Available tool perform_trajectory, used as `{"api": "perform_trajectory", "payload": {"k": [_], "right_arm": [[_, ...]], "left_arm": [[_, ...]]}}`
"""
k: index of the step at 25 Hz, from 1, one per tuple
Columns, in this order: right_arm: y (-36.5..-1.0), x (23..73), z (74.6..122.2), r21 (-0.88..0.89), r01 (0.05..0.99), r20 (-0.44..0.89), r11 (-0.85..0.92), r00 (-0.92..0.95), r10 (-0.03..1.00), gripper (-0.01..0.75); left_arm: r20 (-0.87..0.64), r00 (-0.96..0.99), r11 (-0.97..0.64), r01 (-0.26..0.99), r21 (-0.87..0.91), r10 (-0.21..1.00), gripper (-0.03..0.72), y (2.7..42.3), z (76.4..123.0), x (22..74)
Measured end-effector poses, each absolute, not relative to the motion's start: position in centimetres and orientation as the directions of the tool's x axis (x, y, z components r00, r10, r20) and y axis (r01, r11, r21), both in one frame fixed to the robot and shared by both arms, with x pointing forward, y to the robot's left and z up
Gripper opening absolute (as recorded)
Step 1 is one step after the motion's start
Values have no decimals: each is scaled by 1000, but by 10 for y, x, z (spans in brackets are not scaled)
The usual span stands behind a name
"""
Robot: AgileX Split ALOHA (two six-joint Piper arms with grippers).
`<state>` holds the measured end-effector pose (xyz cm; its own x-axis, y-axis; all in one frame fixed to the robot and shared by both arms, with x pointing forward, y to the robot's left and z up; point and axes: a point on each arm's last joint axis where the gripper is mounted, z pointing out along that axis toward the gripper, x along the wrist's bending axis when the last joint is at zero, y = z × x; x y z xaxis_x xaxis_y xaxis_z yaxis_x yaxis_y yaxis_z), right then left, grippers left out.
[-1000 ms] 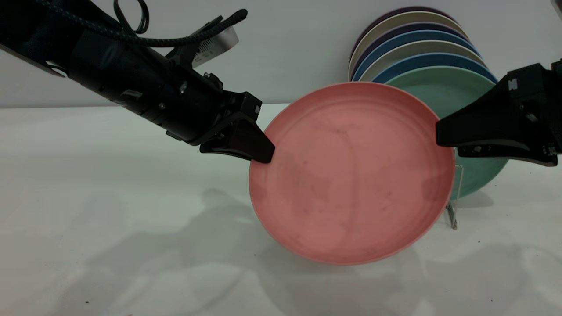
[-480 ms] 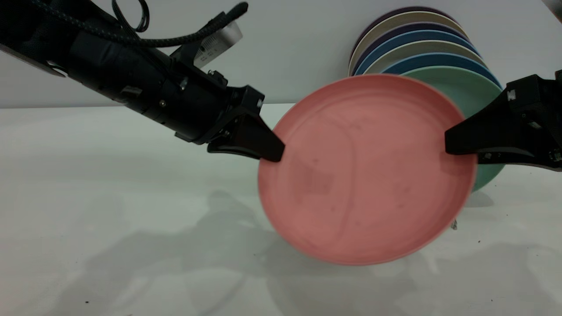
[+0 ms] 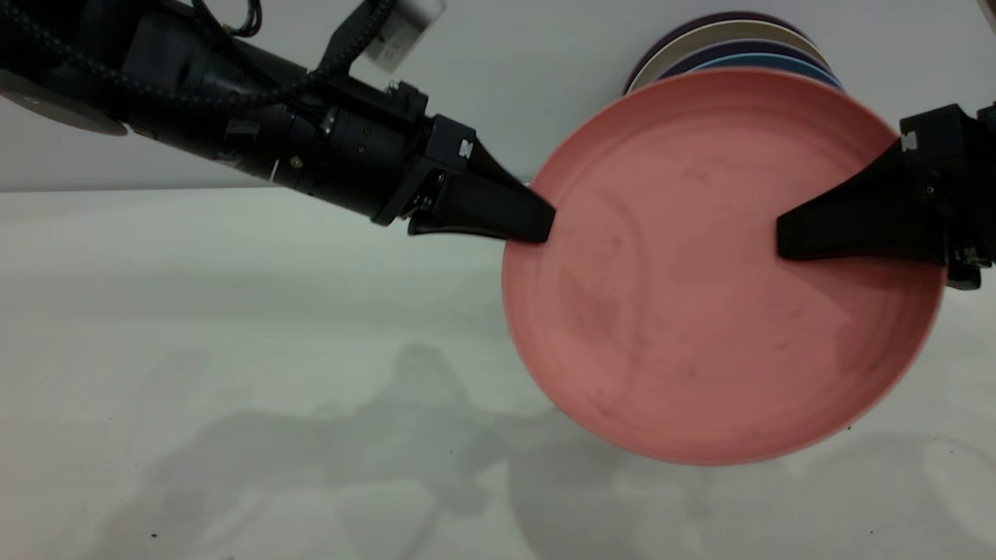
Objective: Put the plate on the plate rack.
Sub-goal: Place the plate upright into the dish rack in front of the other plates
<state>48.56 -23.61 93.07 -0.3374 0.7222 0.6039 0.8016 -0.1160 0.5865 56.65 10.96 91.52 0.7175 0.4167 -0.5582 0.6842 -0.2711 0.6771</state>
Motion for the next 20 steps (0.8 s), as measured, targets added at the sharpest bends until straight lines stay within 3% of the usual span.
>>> {"api": "perform_trajectory", "payload": {"k": [1, 7, 11, 16, 20], "right_arm": [[-236, 485, 931, 586, 802, 605, -115, -339, 720, 131], [-241, 487, 932, 648, 759, 539, -58, -403, 739, 128], [-262, 490, 928, 739, 667, 349, 97, -502, 791, 128], [-272, 492, 937, 786, 524, 150, 327, -677, 721, 129], [-276, 508, 954, 769, 383, -16, 511, -788, 615, 129]], "left_arm": [[-547, 728, -269, 672, 690, 413, 32, 109, 916, 567], [-557, 739, -231, 658, 717, 379, 78, 117, 920, 571], [-577, 694, -154, 686, 711, 431, 188, 146, 922, 586], [-612, 603, -53, 733, 678, 512, 339, 188, 921, 601], [-646, 521, 25, 768, 640, 557, 366, 220, 921, 608]]}}
